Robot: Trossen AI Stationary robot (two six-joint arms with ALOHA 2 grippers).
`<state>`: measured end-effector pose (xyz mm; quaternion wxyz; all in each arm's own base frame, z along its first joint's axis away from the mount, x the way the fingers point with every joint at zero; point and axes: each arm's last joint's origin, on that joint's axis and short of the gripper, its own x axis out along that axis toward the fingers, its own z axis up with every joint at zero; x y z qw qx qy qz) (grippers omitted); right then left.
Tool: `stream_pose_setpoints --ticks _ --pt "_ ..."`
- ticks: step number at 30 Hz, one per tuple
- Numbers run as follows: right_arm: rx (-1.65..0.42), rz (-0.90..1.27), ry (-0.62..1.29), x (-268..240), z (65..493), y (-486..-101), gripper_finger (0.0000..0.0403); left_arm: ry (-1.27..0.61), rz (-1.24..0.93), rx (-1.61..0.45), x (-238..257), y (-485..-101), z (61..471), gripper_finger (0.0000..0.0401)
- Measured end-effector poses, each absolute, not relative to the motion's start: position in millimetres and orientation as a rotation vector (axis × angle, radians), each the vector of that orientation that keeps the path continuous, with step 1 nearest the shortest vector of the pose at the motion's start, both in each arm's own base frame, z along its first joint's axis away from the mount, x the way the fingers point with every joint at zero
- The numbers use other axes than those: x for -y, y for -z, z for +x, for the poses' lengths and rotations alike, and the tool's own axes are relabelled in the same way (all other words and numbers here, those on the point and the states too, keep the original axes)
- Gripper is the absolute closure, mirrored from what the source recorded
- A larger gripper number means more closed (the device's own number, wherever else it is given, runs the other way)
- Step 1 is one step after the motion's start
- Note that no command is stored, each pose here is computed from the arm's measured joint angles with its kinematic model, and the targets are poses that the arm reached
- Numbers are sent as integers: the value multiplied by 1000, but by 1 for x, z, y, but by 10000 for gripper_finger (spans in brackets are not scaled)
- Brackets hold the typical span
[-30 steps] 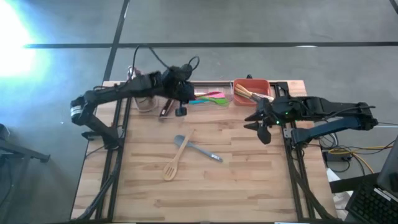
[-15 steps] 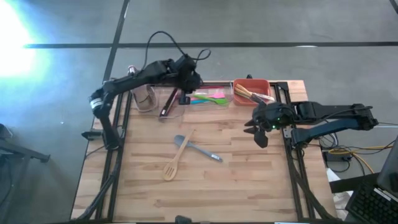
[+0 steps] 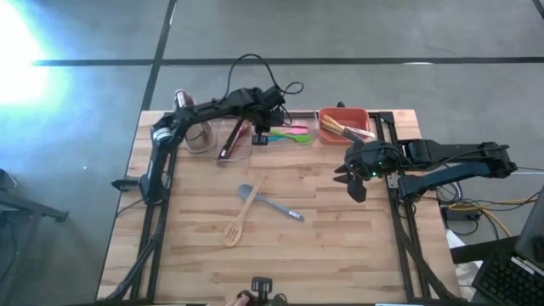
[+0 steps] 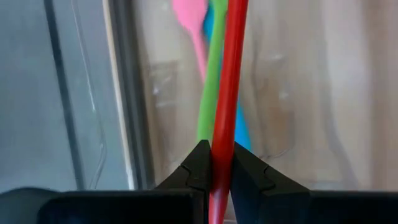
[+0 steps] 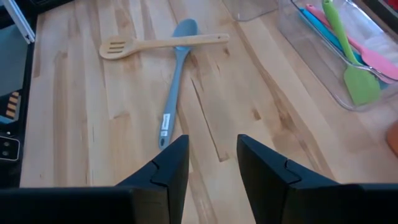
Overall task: Pick & Place Kitchen Items
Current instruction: Put the red spatula into the right transparent bin
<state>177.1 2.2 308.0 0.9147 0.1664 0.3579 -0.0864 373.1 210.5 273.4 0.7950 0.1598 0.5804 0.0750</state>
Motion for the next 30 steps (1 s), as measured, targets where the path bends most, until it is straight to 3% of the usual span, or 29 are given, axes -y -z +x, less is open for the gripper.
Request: stream_pose_setpoints --ticks 19,30 --pt "-727 329 198 -2 177 -309 263 -241 426 -1324 -234 -236 386 366" --pt "-726 323 197 -1 177 -309 278 -181 413 -1392 -232 -216 390 366"
